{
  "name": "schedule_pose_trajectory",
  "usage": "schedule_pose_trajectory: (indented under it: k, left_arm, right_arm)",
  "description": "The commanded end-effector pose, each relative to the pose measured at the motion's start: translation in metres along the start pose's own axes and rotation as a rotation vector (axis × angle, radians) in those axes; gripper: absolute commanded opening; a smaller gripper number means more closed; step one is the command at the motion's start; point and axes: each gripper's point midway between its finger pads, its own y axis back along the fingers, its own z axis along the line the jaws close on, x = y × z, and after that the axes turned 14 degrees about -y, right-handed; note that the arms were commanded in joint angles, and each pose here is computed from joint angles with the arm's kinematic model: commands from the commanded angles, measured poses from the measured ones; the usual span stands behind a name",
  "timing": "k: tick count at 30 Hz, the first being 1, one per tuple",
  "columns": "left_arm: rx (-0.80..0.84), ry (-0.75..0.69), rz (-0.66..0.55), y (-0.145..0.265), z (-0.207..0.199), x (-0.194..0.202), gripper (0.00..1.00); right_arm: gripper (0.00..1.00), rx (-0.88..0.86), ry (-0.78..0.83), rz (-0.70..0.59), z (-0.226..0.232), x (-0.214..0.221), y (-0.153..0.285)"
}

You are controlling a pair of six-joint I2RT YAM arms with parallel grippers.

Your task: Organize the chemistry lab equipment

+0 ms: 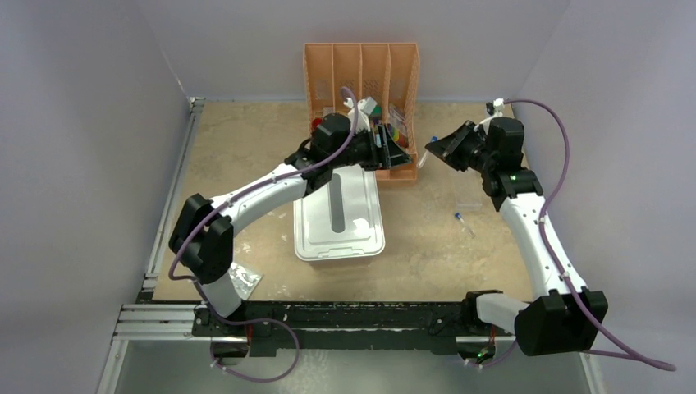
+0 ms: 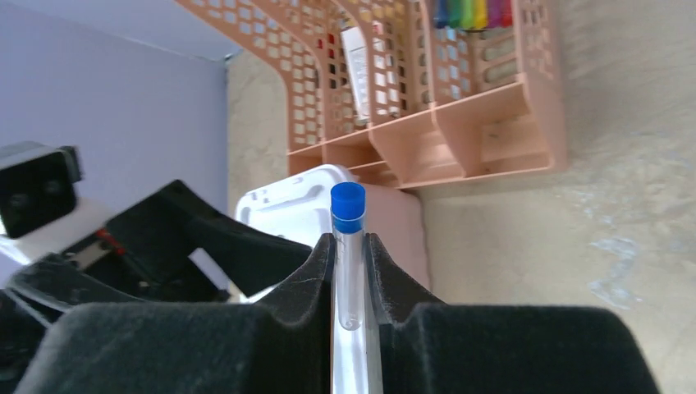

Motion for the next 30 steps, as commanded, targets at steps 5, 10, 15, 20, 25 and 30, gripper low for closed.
schedule_pose_trajectory:
  k: [5, 10, 15, 20, 25, 30]
  left_arm:
    - [0.184, -0.073, -0.097, -0.017, -0.057, -0.025, 0.66]
    - [0.144, -0.068, -0.101, -0.025, -0.050, -0.024, 0.52]
    - [0.102, -0.076, -0.120, -0.026, -0.043, -0.028, 0.38]
    - [0.113, -0.080, -0.126, -0.026, -0.046, -0.030, 0.29]
    - [0.126, -0.093, -0.123, -0.026, -0.047, -0.028, 0.03]
    - [0.143, -0.153, -0.080, -0.022, -0.049, -0.021, 0.00]
  right_arm:
    - [0.11, -0.223, -0.057, 0.076, 0.062, 0.004, 0.015]
    - [0.11, -0.238, -0.069, 0.101, 0.064, 0.008, 0.013]
    - [0.12, -0.227, -0.065, 0.123, 0.060, 0.011, 0.012]
    - [0.12, -0.205, -0.054, 0.153, 0.053, 0.018, 0.011]
    - [0.14, -0.206, -0.049, 0.175, 0.051, 0.022, 0.010]
    - [0.43, -0.177, -0.059, 0.194, 0.047, 0.025, 0.011]
